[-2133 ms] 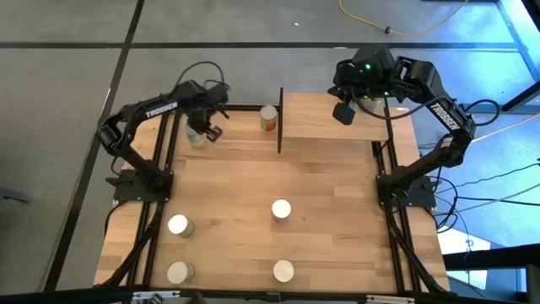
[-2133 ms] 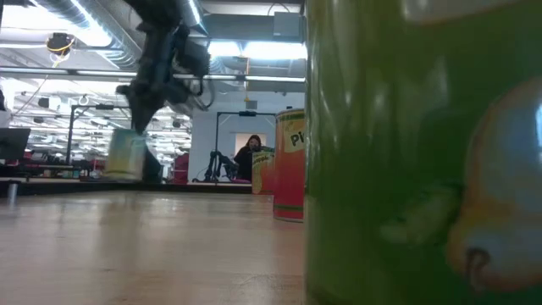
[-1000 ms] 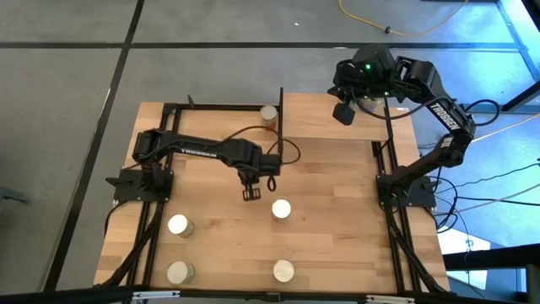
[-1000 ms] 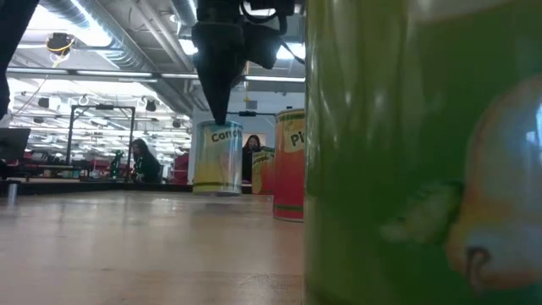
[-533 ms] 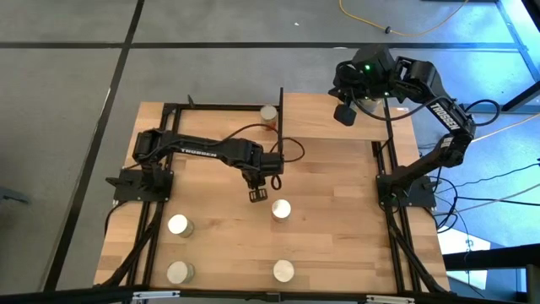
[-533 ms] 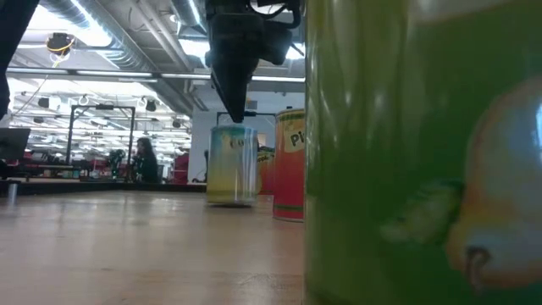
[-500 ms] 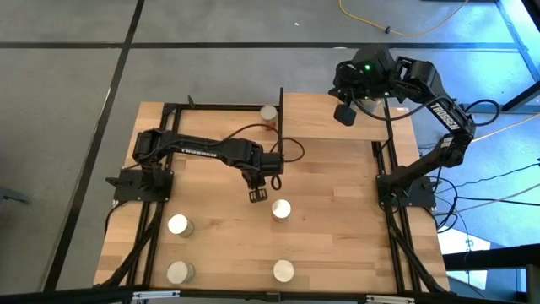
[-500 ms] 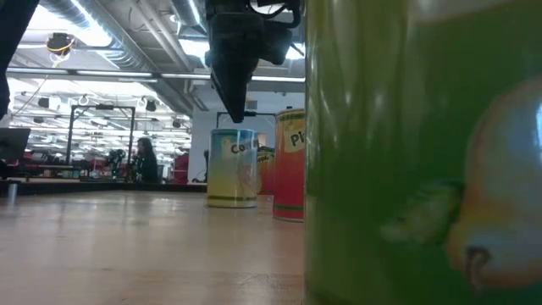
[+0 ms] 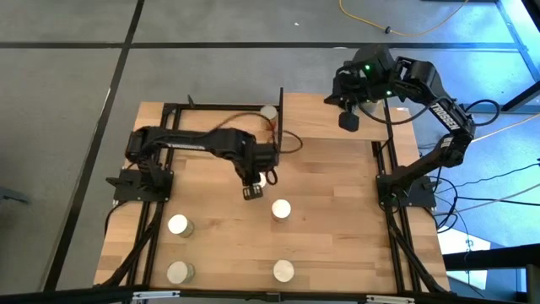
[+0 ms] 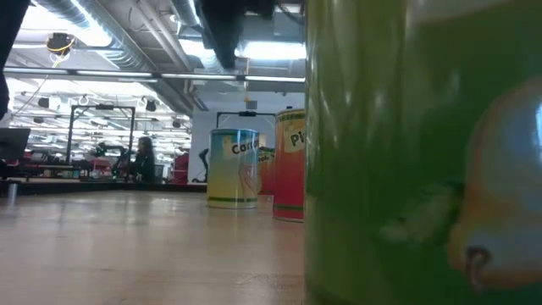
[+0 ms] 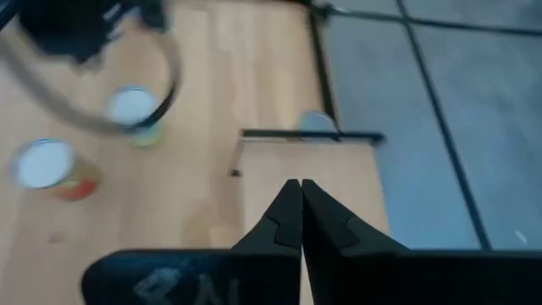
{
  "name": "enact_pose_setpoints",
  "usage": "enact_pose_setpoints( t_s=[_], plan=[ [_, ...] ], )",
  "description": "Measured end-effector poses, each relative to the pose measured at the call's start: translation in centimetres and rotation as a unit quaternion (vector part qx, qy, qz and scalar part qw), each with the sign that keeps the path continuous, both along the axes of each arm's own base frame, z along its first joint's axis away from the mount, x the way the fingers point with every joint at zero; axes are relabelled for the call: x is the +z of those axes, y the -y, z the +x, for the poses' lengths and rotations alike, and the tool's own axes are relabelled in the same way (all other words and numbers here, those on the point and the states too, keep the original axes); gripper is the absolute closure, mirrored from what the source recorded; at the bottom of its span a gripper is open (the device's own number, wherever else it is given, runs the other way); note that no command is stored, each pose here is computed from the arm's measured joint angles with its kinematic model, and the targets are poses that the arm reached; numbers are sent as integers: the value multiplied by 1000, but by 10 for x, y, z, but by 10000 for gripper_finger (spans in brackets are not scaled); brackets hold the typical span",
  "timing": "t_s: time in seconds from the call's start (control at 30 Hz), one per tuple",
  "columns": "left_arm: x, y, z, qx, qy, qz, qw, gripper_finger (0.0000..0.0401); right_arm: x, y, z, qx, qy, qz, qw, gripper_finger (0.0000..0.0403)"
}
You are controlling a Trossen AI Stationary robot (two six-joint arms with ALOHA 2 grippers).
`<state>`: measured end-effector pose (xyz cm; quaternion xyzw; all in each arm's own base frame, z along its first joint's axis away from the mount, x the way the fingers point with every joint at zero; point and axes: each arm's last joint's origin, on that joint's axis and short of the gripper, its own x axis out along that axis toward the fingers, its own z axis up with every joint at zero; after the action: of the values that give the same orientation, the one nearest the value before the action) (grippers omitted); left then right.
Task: Pick and place cans onto a shelf
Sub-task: Put the canned carrots on the shelf
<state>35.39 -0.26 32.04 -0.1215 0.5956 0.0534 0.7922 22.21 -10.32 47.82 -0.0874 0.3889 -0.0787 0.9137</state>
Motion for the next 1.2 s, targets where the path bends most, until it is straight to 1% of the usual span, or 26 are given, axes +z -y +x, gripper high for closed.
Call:
enact_pose_setpoints(
  t_s=[0.13, 0.2, 0.3, 0.43, 0.5, 0.57, 0.63, 0.77, 0.83, 0.9, 1.0, 1.07, 1.2],
  plan=[
    [47, -2, -22, 12, 46, 41, 998, 359, -1, -10, 5, 71, 1, -4, 997, 402],
    [68, -3, -37, 14, 81, 48, 995, 360, -4, -16, 10, 90, -9, -3, 996, 402],
    [93, -4, -65, 18, 120, 58, 991, 360, -14, -27, 23, 120, -45, 7, 992, 402],
    [116, -7, -100, 44, 156, 111, 980, 360, -33, -41, 54, 165, -89, 0, 982, 402],
    [125, -9, -116, 57, 172, 132, 974, 360, -45, -46, 77, 154, -90, 23, 984, 402],
    [134, -11, -131, 70, 191, 147, 968, 360, -60, -47, 97, 122, -101, 60, 986, 401],
    [139, -13, -145, 72, 188, 153, 967, 360, -77, -46, 114, 91, -120, 90, 985, 396],
    [144, -17, -172, 91, 175, 153, 968, 360, -103, -41, 145, 60, -123, 116, 984, 372],
    [145, -18, -181, 98, 171, 154, 968, 360, -113, -39, 157, 50, -117, 128, 984, 358],
    [145, -18, -190, 107, 163, 151, 969, 360, -119, -39, 167, 47, -105, 158, 981, 343],
    [148, -18, -199, 111, 170, 150, 967, 360, -131, -40, 177, 38, -107, 197, 974, 319],
    [149, -18, -204, 111, 170, 150, 968, 360, -141, -44, 184, 28, -118, 209, 970, 304],
    [151, -18, -208, 113, 176, 153, 966, 360, -163, -53, 199, 30, -145, 216, 965, 285]
  ],
)
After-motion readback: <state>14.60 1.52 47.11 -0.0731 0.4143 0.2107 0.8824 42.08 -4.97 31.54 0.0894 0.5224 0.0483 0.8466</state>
